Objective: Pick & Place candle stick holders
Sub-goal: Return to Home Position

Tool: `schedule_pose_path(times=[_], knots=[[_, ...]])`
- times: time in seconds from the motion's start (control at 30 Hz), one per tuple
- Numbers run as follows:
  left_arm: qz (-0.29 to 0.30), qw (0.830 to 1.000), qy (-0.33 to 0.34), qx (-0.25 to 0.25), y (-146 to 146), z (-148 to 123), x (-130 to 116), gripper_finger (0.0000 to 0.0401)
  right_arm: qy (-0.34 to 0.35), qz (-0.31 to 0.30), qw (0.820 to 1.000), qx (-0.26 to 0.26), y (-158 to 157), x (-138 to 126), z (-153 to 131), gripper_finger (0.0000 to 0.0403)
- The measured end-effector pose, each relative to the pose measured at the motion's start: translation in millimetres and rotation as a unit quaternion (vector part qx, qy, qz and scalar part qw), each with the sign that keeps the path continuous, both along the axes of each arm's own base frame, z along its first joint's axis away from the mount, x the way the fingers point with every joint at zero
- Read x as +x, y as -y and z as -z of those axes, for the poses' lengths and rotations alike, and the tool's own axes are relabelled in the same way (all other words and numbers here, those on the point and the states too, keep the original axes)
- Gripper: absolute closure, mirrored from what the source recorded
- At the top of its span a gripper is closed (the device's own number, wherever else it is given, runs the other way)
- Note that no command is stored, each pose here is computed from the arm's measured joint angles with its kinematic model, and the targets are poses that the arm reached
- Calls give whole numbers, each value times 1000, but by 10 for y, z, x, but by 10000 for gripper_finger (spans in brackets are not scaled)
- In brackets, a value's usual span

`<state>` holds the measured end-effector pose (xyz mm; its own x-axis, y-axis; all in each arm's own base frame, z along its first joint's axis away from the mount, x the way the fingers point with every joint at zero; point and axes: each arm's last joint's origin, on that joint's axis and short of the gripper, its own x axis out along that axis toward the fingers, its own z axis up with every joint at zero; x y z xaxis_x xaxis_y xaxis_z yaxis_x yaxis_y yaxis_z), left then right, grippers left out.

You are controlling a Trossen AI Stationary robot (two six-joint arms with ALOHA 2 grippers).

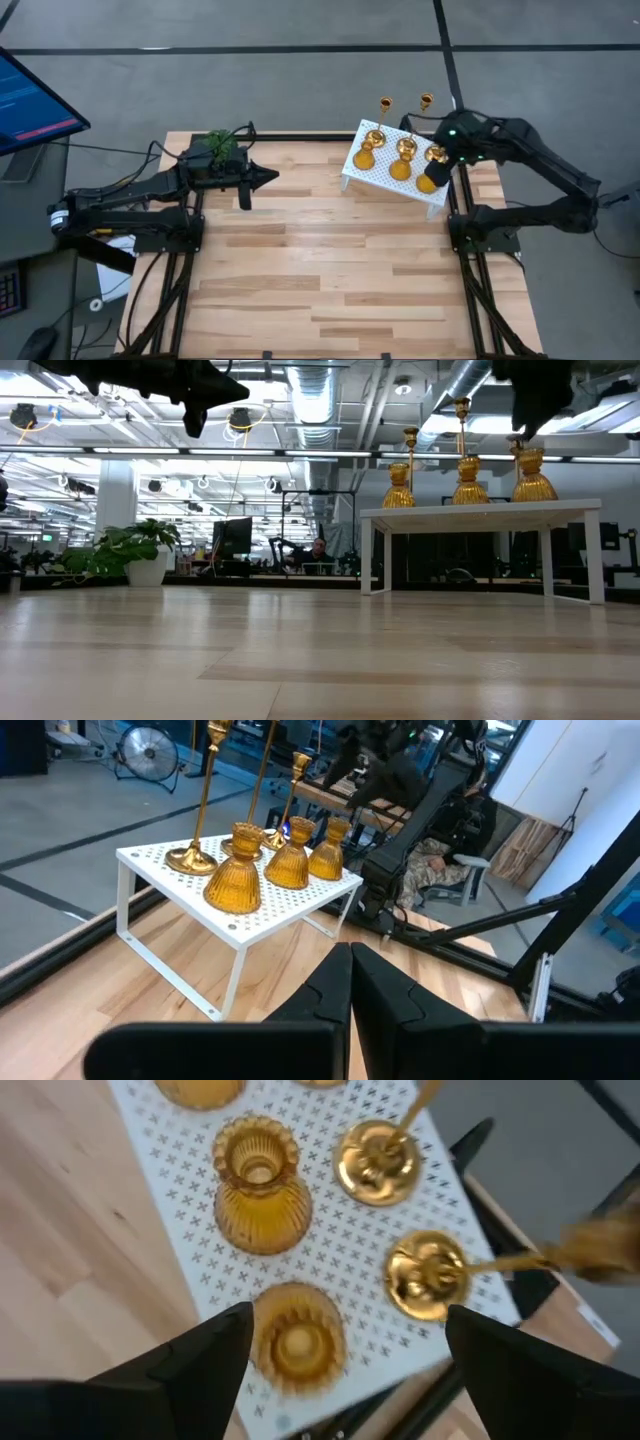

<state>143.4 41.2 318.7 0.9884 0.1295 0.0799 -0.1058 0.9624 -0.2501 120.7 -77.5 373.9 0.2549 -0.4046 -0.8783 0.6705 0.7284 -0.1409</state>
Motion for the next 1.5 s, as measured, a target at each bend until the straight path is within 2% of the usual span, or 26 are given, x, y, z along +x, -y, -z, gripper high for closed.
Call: schedule_pose_path(times=[0.13, 0.27, 0.37, 0.47, 0.6, 0.67, 0.77, 0.87, 0.93, 1.13, 1.2, 1.33, 1.43, 1.5], knots=[[2, 1000, 12, -13, 14, -26, -42, 393, 35, 11, 999, -9, -180, -271, -330, 83], [2, 999, 37, -6, 51, -89, -156, 393, 147, 39, 988, -36, -445, -687, -626, 85], [-1, 998, 61, 1, 91, -145, -283, 393, 241, 77, 965, -65, -632, -1096, -689, 85], [-23, 997, 74, 1, 117, -167, -405, 393, 321, 100, 937, -94, -775, -1448, -611, 85], [-49, 995, 91, -6, 143, -186, -537, 393, 402, 103, 901, -124, -884, -1640, -357, 85], [-60, 994, 95, -11, 149, -187, -580, 393, 433, 93, 888, -125, -893, -1590, -176, 85], [-61, 993, 98, -18, 156, -187, -603, 393, 475, 44, 873, -96, -825, -1325, 110, 85], [-60, 995, 79, -24, 155, -152, -598, 393, 540, -16, 838, -80, -740, -1093, 309, 85], [-60, 996, 53, -36, 150, -100, -582, 393, 568, -31, 819, -78, -682, -993, 431, 85], [-49, 997, 30, -55, 154, -47, -571, 393, 644, -66, 757, -91, -673, -957, 591, 85], [-47, 997, 28, -59, 154, -42, -570, 393, 656, -68, 748, -76, -696, -978, 630, 85], [-47, 997, 26, -62, 154, -37, -570, 393, 656, -72, 751, -9, -671, -914, 742, 85], [-47, 997, 26, -62, 154, -38, -570, 393, 654, -65, 754, 6, -606, -832, 793, 85], [-50, 996, 26, -62, 152, -36, -568, 393, 660, -70, 748, 18, -530, -724, 831, 85]])
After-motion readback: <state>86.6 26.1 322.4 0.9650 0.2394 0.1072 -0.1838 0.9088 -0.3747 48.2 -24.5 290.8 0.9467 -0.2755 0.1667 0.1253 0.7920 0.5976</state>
